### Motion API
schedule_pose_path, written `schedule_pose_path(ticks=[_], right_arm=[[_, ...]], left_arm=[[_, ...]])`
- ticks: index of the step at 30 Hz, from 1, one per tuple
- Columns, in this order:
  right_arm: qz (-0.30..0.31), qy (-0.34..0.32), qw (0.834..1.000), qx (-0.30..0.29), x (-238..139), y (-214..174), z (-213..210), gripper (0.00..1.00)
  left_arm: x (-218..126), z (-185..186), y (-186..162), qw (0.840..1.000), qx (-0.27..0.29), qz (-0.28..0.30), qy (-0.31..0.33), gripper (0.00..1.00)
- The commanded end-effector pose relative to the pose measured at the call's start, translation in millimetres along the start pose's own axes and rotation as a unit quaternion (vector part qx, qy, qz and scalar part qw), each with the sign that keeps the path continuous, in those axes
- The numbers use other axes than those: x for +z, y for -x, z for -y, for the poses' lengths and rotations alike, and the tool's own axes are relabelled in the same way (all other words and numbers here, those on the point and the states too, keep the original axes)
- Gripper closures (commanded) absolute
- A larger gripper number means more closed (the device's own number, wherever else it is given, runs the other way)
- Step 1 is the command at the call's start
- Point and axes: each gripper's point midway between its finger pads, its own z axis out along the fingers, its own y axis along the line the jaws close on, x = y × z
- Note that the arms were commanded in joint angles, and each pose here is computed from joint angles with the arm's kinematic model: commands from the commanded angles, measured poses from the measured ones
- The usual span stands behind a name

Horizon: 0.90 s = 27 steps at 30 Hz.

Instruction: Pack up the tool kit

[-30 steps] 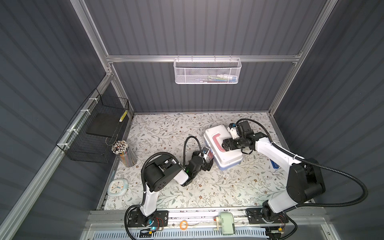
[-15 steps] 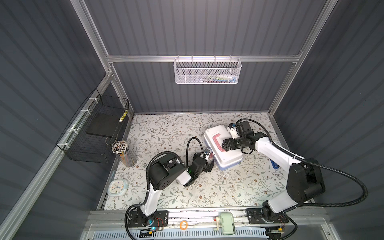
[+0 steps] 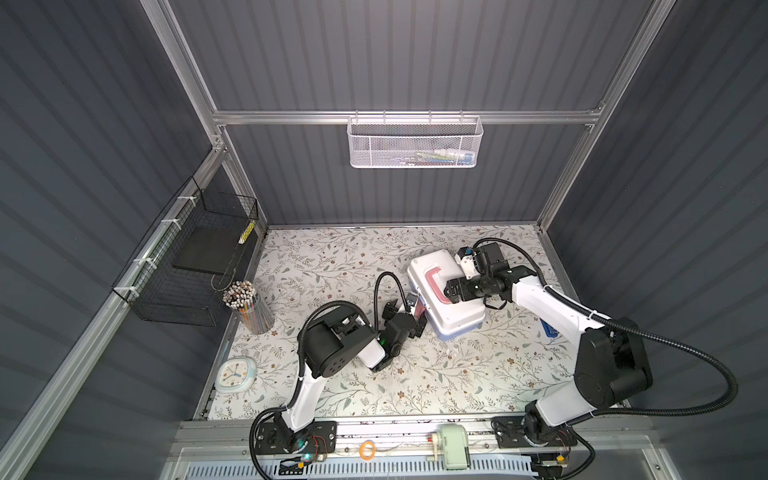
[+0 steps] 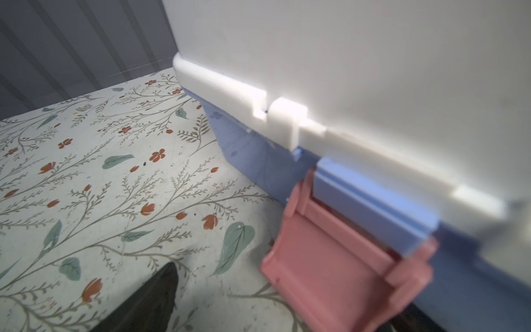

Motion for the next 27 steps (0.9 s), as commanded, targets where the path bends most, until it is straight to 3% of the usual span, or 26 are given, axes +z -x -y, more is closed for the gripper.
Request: schedule_pose_path(ticks=[1,27], right_arm=[[-0.122,-0.017,0.992,-0.002,15,-68,9,0.03],[-0.078,-0.034,0.996,-0.001,-1,-52,12,0.04]], left_arm=[[-2,0,16,0.999,-0.015,0.030,0.012,0.03],[-36,-23,54,0.998,0.004,0.035,0.052,0.02]])
